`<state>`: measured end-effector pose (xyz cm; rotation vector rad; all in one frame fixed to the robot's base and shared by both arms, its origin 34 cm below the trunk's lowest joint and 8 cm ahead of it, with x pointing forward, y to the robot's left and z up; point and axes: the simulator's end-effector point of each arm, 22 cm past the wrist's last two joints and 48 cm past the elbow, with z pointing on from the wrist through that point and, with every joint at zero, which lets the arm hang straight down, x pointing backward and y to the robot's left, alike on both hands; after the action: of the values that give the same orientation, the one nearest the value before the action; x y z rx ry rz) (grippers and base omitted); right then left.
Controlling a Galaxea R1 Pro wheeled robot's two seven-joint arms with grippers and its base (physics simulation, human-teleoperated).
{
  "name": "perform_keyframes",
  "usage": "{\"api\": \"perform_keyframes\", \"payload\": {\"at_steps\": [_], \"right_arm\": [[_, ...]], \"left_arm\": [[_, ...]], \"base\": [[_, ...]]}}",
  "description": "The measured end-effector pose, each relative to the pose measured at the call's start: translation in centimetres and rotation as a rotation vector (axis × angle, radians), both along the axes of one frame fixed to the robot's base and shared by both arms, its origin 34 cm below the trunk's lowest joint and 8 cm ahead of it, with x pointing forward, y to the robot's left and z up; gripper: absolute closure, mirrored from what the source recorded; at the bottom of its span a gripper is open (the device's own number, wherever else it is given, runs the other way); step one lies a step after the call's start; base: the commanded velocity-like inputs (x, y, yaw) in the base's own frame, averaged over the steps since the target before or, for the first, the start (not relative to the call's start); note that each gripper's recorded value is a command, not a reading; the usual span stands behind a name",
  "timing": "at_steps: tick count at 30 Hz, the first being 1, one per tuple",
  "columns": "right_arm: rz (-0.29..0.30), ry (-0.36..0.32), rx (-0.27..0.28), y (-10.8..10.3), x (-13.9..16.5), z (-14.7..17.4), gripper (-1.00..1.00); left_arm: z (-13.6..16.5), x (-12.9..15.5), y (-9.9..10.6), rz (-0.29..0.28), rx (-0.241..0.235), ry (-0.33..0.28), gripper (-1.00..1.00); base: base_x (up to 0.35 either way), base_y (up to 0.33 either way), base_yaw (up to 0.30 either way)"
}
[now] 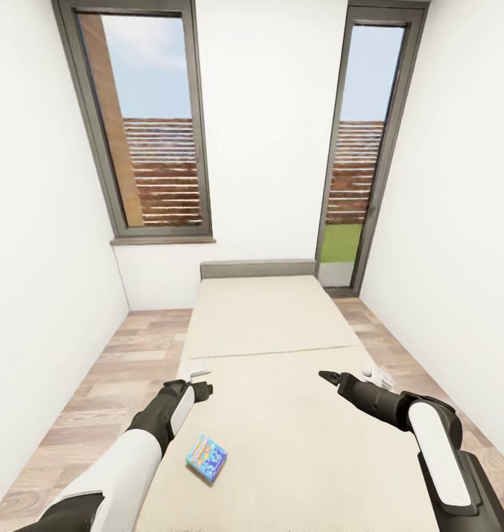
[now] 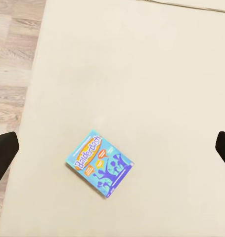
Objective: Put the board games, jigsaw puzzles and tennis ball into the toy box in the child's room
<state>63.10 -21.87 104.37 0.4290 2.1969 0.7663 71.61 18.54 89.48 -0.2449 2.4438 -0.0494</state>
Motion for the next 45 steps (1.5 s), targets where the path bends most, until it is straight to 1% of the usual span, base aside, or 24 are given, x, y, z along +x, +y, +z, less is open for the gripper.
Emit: {"api": "perform_keyframes", "payload": {"at_steps": [4,8,13,16,20,28,34,45], "right_arm": [[-0.002,0.007,0.001,-0.1,0.0,-0.4,-1.00],[-0.002,0.014,0.000,-0.1,0.0,-0.7,-1.00],[-0.003,0.021,-0.001,-0.2,0.1,-1.1,-1.00],[-0.004,0.025,-0.002,-0.2,0.1,-1.3,-1.00],[-0.007,0.031,-0.004,-0.4,0.1,-1.6,-1.00],[-0.008,0.035,-0.003,-0.4,0.1,-1.9,-1.00],[-0.003,0.035,-0.002,-0.2,0.1,-1.8,-1.00],[0.001,0.036,-0.007,0.0,0.1,-1.9,-1.00]], "left_arm": [[0.8,1.0,0.0,-0.001,0.001,-0.012,-1.00],[2.9,3.0,0.0,0.001,0.000,-0.052,-1.00],[3.8,4.0,0.0,0.000,0.000,-0.064,-1.00],[6.4,6.2,0.0,0.000,0.000,-0.104,-1.00],[7.9,7.6,0.0,-0.001,0.001,-0.125,-1.00],[8.3,8.1,0.0,0.000,0.000,-0.135,-1.00],[6.7,7.3,-0.5,-0.009,-0.003,-0.102,-1.00],[6.6,7.3,-0.5,-0.008,-0.001,-0.111,-1.00]], "base": [[0.000,0.000,0.000],[0.000,0.000,0.000],[0.000,0.000,0.000],[0.000,0.000,0.000],[0.000,0.000,0.000],[0.000,0.000,0.000],[0.000,0.000,0.000],[0.000,0.000,0.037]]}}
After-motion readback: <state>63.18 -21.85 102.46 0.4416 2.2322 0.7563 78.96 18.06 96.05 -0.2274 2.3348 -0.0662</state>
